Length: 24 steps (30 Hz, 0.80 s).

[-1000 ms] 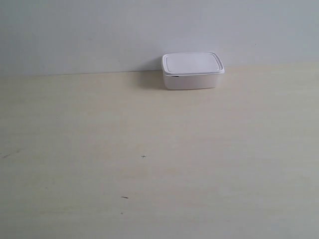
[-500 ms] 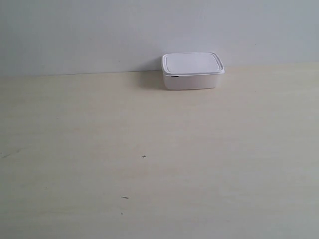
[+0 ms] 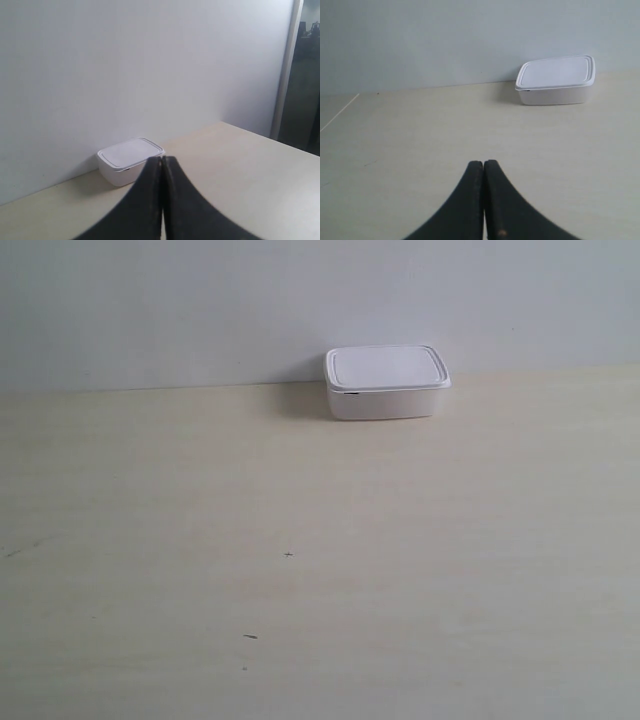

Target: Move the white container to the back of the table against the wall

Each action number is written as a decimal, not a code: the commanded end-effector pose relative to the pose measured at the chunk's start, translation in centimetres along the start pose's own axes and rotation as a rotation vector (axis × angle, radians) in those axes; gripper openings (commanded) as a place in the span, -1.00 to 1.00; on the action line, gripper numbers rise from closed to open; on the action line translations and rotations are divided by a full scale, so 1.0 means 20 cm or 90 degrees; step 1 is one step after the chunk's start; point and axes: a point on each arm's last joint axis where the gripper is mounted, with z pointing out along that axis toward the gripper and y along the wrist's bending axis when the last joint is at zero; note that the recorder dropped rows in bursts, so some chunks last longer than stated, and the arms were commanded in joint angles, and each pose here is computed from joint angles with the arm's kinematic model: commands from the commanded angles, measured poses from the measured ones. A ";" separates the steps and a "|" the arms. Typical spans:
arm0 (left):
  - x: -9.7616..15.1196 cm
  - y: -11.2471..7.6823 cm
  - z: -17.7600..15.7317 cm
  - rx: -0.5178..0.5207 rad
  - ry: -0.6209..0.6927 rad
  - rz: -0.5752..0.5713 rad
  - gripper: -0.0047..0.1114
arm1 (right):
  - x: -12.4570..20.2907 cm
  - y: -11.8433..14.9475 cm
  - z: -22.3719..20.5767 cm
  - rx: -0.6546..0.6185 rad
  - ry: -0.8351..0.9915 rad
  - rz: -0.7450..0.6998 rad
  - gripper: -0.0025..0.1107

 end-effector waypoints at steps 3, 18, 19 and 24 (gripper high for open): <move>0.00 0.00 -0.01 -0.001 -0.011 -0.005 -0.92 | 0.00 0.00 0.00 0.002 -0.006 0.002 -0.96; 0.00 0.00 -0.01 -0.001 -0.009 -0.004 -0.92 | -0.01 -0.01 -0.03 0.023 -0.036 -0.033 -0.96; 0.00 0.00 -0.01 -0.001 -0.008 -0.004 -0.92 | -0.02 -0.02 -0.03 0.036 -0.051 -0.051 -0.96; 0.08 0.02 0.01 -0.027 -0.006 -0.005 -0.92 | -0.09 -0.03 -0.10 0.079 -0.181 -0.110 -0.96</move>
